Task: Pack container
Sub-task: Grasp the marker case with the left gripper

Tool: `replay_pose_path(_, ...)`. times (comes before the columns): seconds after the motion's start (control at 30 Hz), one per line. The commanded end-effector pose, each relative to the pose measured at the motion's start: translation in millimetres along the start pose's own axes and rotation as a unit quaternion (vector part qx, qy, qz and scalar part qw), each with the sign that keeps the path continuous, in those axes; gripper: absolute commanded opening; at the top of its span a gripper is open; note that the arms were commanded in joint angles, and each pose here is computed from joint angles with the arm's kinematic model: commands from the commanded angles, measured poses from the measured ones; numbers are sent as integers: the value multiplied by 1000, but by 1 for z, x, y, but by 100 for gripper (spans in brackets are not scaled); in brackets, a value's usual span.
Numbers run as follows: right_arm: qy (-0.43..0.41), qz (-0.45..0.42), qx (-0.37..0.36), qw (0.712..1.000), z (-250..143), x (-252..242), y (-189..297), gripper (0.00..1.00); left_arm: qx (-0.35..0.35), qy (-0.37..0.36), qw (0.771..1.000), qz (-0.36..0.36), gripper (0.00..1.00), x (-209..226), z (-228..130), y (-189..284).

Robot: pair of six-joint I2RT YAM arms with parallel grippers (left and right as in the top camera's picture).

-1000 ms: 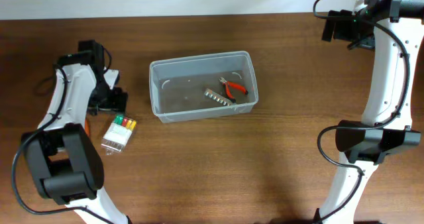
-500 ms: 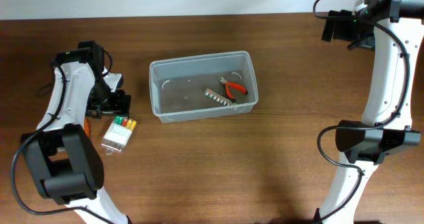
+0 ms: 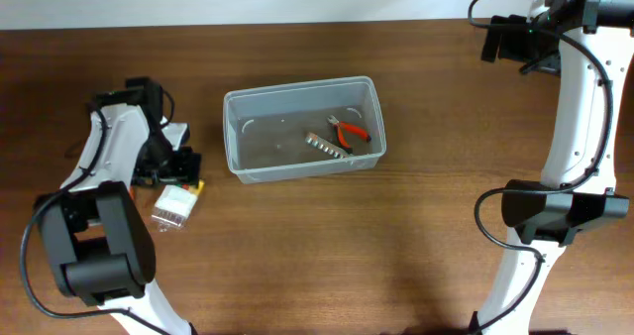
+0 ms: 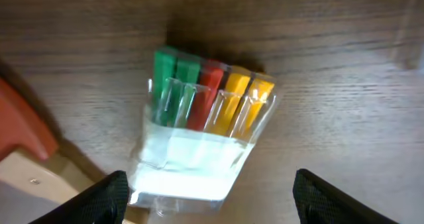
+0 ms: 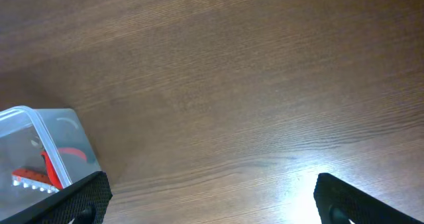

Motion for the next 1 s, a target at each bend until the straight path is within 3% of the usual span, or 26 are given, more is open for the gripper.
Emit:
replay_pose_path(0.0,-7,3,-12,1000,0,-2,10,99,11,-3,1000,-7,82,-3,-5,-13)
replay_pose_path(0.3,-7,3,-12,1000,0,-2,10,99,23,-3,1000,8,83,-2,-17,-47)
replay_pose_path(0.77,-7,4,-12,1000,0,-2,10,99,10,-3,1000,10,82,-2,-14,-50)
replay_pose_path(0.87,-7,3,-12,1000,0,-2,10,99,6,-3,1000,10,74,-1,-12,-50)
replay_pose_path(0.97,-7,3,-12,1000,0,-2,10,99,3,-2,1000,9,57,-1,-11,-50)
Point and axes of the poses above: each gripper's point midway between its finger pads, its own y axis back along the fingers, its own x axis along the line the jaws close on, z = x × y, the point moved 7 cm from there along y, back along the fingers
